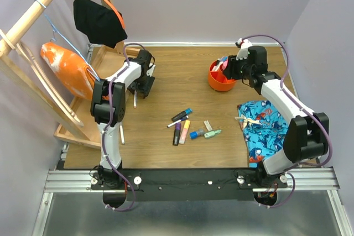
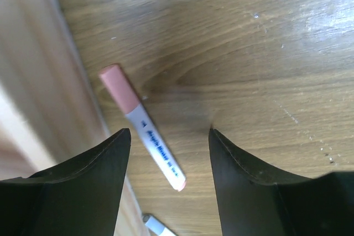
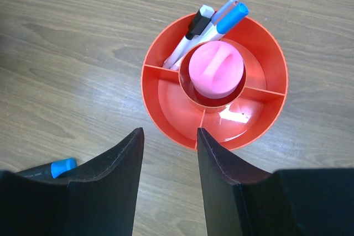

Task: Sort the stationery into containers
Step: Pick up the pen from the center of the board.

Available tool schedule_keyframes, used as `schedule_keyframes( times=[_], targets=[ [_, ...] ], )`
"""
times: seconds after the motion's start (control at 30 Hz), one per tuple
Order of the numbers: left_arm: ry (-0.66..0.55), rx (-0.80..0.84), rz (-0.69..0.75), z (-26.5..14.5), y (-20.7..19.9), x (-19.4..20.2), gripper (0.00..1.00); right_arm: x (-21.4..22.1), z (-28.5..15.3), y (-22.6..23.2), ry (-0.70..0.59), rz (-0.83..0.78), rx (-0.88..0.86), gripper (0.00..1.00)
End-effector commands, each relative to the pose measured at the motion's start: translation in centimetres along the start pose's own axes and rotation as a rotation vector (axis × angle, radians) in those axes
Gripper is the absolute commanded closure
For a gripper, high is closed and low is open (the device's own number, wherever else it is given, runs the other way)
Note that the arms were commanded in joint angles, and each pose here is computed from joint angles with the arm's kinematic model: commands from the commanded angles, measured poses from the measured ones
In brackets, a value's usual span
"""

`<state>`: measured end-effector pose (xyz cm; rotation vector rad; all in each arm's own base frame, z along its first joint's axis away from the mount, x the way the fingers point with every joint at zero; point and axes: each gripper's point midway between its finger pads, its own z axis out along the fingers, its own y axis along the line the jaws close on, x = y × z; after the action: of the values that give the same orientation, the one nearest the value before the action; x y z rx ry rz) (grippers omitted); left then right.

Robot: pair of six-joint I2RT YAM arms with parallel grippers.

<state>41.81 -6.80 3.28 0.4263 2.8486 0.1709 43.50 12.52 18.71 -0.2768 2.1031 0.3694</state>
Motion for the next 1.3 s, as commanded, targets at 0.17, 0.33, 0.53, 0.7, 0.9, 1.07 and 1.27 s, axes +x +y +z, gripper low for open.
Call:
schedule_keyframes(
  times=[0.17,0.33,0.53,0.7,0.9,1.07,1.27],
  targets=[
    [0.032,0.076,-0.018,1.7,-1.7,-0.3,0.34,-0.3,0.7,-0.5,0.017,0.002,0.009,0.49],
    [0.044,0.147,0.023,1.5,-4.2,0.1,0.35,0.1,0.9,-0.7,0.030,0.003,0.014,0.49],
    [0.053,0.184,0.068,1.3,-6.9,1.2,0.37,0.0,1.3,-0.7,0.028,0.005,0.011,0.49],
    [0.053,0.168,0.111,1.9,-6.5,0.7,0.45,0.0,1.4,-0.6,0.029,0.006,0.008,0.49],
    [0.139,0.187,0.179,2.9,-5.3,2.1,0.53,0.1,1.3,-0.6,0.026,0.007,0.011,0.49],
    [0.143,0.216,0.257,3.6,-5.1,3.0,0.64,0.4,1.4,-0.6,0.028,0.019,0.007,0.50],
    [0.092,0.285,0.332,2.2,-6.8,2.0,0.92,-0.1,1.3,-0.4,0.017,0.021,-0.001,0.50]
  ],
)
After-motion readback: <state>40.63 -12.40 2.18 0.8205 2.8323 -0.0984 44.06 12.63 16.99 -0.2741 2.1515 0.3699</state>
